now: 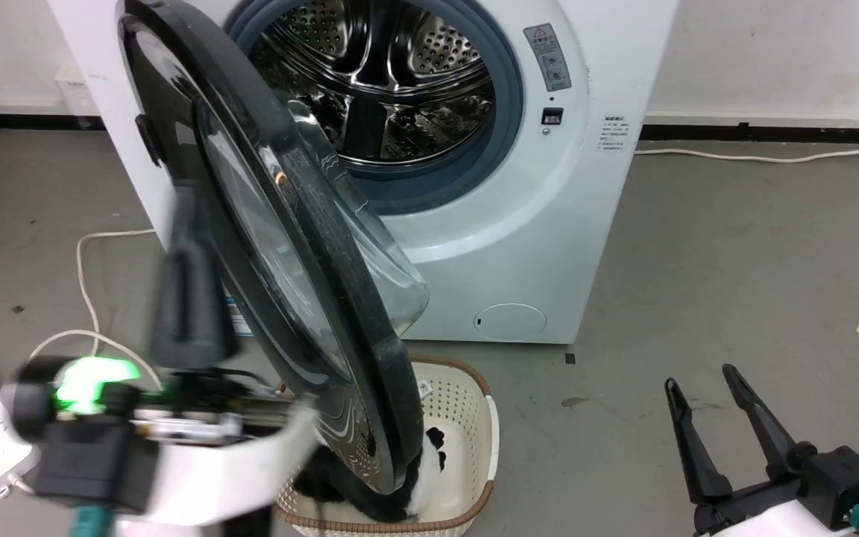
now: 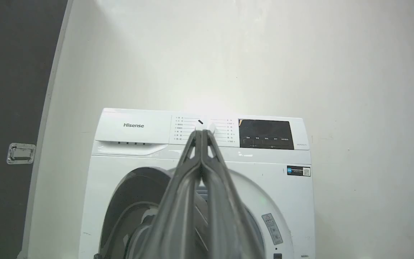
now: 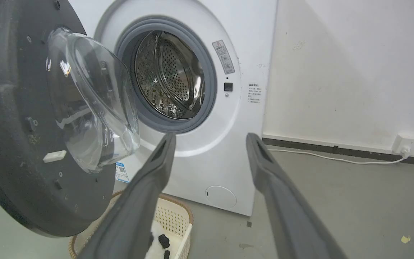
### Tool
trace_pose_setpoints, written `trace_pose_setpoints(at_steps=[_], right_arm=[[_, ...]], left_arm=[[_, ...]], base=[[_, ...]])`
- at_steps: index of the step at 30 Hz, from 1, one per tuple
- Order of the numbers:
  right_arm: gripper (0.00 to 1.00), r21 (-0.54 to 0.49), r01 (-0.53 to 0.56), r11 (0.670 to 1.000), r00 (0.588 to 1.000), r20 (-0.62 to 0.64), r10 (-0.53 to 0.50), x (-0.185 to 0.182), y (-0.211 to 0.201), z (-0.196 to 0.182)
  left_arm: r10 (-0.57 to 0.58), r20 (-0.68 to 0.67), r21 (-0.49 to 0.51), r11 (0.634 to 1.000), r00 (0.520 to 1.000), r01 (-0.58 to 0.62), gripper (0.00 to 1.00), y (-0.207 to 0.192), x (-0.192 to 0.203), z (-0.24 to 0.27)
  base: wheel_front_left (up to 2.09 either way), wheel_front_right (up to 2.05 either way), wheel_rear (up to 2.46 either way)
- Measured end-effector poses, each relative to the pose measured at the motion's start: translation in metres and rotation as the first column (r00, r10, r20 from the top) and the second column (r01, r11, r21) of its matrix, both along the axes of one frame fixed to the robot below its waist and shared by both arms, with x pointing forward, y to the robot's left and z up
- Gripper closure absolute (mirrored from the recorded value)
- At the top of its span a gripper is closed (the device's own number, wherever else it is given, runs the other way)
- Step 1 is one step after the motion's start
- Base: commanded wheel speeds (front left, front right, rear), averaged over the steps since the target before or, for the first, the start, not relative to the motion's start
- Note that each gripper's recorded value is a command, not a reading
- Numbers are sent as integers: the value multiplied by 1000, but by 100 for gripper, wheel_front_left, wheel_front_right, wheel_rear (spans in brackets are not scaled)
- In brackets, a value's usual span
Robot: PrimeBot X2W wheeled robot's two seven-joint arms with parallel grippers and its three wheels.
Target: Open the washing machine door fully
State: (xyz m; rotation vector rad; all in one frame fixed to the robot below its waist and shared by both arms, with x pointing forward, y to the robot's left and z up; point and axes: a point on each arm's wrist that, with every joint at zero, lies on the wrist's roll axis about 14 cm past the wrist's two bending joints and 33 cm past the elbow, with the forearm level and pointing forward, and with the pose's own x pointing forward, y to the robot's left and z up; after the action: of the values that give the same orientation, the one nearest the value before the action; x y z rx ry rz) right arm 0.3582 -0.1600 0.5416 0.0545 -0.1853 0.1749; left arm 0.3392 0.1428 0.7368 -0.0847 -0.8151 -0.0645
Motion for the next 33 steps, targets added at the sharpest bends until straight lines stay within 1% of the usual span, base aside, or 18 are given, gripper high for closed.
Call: trace_pose_setpoints(at_steps=[4,8,11,14,18,21,25,26,33], right_arm=[[0,4,8,1000,1000,-1,-8,-1,-2,0],[0,9,13,1000,1000,-7,-13,-1,-2,-2],[0,14,13,1000,1000,-13,-13,0,-2,-4],[0,17,13,1000,1000,-21,-13,1,-1,-6],[0,22,12,1000,999,-33,-11,3,0,-10],[0,27,10,1000,999,-41,-9,4,1,-13],[0,31,9,999,999,-46,-8,6,2,-15],[0,34,-2,999,999,-52,3,9,6,-16],[0,39,-46,998,998,-47,48,15,21,-15]], left_arm=[[-102,-37,16,995,994,102,100,-31,3,-10],[-211,-125,20,976,969,216,100,-66,10,-35],[-289,-223,10,954,931,298,100,-92,14,-62],[-334,-349,-8,935,876,353,100,-112,19,-97],[-347,-512,-42,924,786,380,100,-126,25,-146],[-331,-611,-56,924,719,378,100,-129,28,-179],[-296,-696,-72,935,655,347,100,-121,32,-211],[-270,-720,-74,946,640,315,100,-112,34,-222],[-222,-721,-55,963,657,265,100,-94,27,-226]], base=[[0,0,0],[0,0,0],[0,0,0],[0,0,0],[0,0,0],[0,0,0],[0,0,0],[0,0,0],[0,0,0]])
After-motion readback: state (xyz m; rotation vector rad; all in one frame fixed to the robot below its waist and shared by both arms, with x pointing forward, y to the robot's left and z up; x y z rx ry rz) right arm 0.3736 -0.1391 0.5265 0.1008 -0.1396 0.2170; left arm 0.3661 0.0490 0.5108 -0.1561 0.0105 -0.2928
